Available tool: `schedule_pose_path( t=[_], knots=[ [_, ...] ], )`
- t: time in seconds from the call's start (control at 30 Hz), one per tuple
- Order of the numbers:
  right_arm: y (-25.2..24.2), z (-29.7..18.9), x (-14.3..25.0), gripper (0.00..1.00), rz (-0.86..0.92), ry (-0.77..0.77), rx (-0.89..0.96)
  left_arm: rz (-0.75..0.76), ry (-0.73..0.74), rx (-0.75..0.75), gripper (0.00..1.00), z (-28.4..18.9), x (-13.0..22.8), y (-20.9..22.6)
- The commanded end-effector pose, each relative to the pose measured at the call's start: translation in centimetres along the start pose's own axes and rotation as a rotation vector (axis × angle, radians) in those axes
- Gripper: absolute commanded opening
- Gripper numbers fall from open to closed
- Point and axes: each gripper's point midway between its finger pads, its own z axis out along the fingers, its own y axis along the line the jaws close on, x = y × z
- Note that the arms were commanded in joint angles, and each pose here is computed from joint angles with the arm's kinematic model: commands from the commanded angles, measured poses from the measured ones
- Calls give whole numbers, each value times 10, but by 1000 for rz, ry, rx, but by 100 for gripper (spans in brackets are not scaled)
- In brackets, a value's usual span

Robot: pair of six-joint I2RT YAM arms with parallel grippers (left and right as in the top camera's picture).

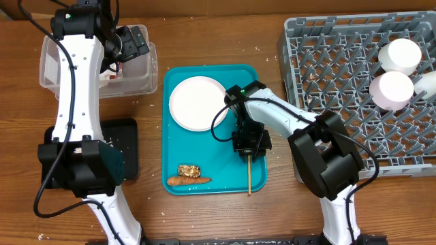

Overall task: Sort waste into correct bins and load items into the dishwasher
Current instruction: 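Close the right gripper on the wooden skewer, then carry the skewer to the dish rack and release it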

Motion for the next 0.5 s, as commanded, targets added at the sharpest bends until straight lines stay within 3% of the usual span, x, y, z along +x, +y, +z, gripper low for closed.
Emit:
schedule_pose_path(
  t=[0.0,0.07,0.3,0.47],
  knots=[
    [-6,4,2,13,16,18,13,11,-5,2,100,0,-2,0],
    [-7,-1,2,4,22,22,13,11,-5,2,100,0,-2,0],
    [-3,-26,-6,4,21,-8,-7,11,-5,2,100,0,-2,0],
    [-14,-70,-20,4,6,-75,10,7,-10,5,100,0,-3,-1]
  ],
)
